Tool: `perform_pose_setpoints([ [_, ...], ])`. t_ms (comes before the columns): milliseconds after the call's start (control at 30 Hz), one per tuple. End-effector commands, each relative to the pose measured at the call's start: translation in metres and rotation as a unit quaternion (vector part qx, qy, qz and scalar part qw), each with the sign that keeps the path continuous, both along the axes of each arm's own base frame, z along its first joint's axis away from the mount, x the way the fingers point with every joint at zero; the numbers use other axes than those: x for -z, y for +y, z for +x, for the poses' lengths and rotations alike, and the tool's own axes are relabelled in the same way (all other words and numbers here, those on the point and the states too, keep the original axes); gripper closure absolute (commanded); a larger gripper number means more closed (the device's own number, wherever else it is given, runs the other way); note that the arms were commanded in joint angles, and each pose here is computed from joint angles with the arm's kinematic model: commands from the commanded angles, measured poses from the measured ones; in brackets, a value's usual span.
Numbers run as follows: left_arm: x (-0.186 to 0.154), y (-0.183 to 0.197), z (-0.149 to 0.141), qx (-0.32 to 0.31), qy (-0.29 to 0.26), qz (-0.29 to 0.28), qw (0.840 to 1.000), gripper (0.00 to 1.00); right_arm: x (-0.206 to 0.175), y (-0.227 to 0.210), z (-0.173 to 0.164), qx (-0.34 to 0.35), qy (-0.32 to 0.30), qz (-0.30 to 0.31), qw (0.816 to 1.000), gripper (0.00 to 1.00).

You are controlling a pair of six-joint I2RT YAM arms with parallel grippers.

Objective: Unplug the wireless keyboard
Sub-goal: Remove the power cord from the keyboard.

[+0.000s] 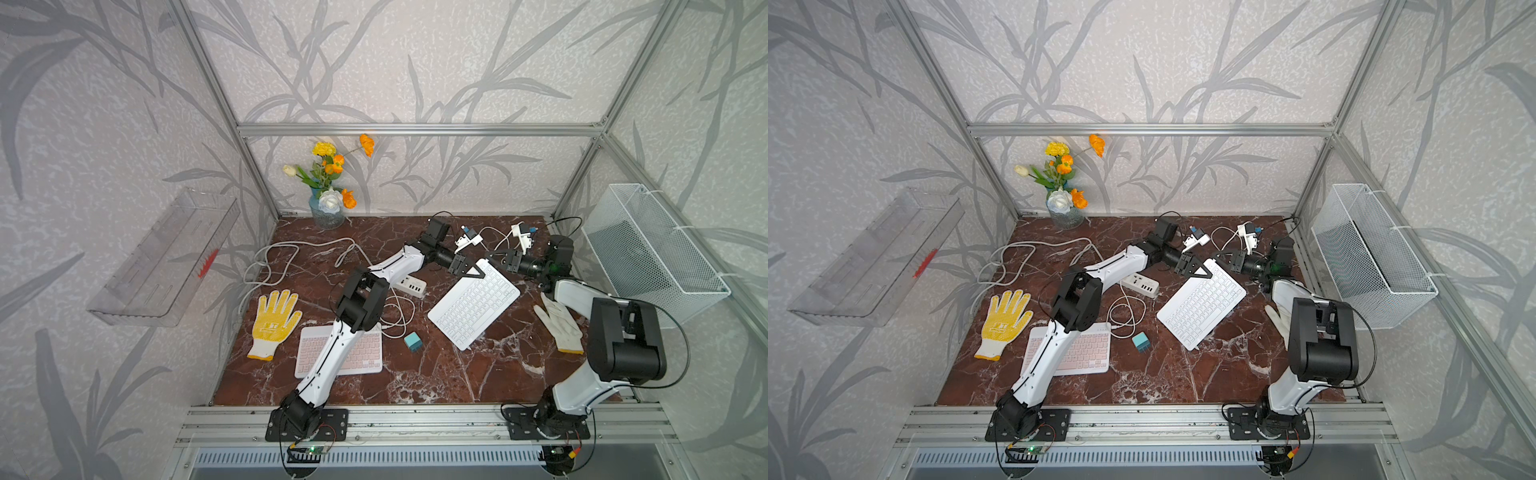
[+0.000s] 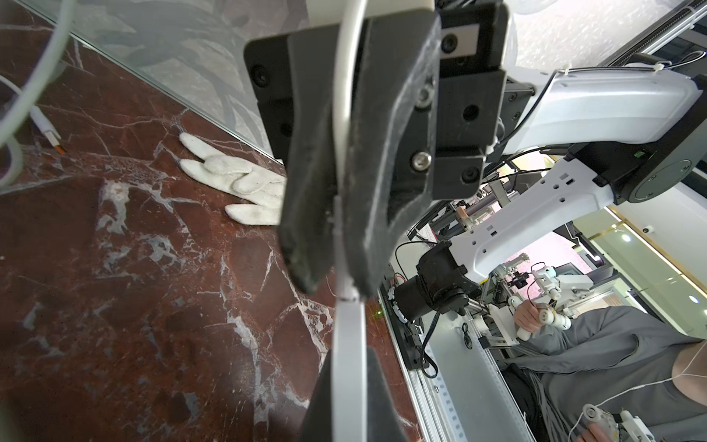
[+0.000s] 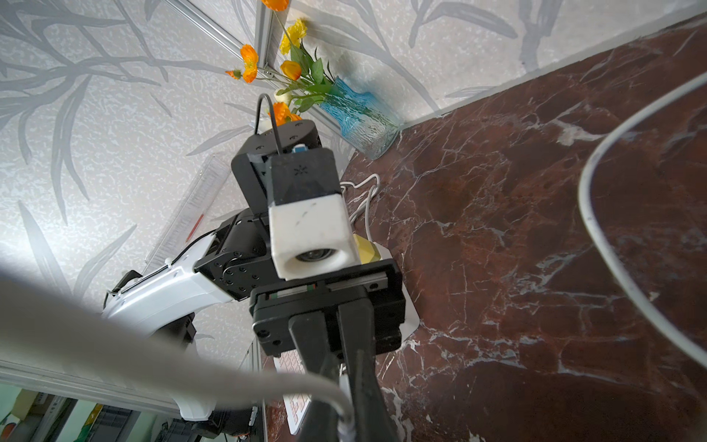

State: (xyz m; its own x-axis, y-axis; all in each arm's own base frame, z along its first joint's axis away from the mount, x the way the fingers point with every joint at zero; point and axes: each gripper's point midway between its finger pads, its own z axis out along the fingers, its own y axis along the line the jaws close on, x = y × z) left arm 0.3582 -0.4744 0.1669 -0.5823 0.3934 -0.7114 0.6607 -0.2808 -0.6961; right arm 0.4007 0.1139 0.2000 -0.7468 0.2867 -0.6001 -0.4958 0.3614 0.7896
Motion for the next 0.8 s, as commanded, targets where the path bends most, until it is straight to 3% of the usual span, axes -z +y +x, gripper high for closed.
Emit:
perform_pose_setpoints([
  [0,-0.022,0.001,-0.006,0.004,-0.020,-0.025,0.999,1.00,-0.034,-0.009,0.014,0.018,-0.060,-0.005,0.998,1.00],
  [267,-0.048,0.010,0.006,-0.023,-0.032,-0.061,0.997,1.00,-0.039,-0.030,0.023,0.058,-0.080,0.043,0.994,1.00],
  [433,-0.039,0.011,0.003,-0.018,-0.018,-0.045,0.999,1.00,-0.025,-0.032,0.030,0.064,-0.058,0.048,0.995,1.00],
  [633,-0.014,0.008,0.013,-0.052,-0.001,0.015,0.999,1.00,-0.006,-0.042,0.044,0.104,0.009,-0.019,0.994,1.00],
  [767,-0.010,0.007,0.015,-0.065,0.000,0.032,0.997,1.00,0.030,-0.053,0.056,0.126,0.090,-0.071,0.985,1.00],
])
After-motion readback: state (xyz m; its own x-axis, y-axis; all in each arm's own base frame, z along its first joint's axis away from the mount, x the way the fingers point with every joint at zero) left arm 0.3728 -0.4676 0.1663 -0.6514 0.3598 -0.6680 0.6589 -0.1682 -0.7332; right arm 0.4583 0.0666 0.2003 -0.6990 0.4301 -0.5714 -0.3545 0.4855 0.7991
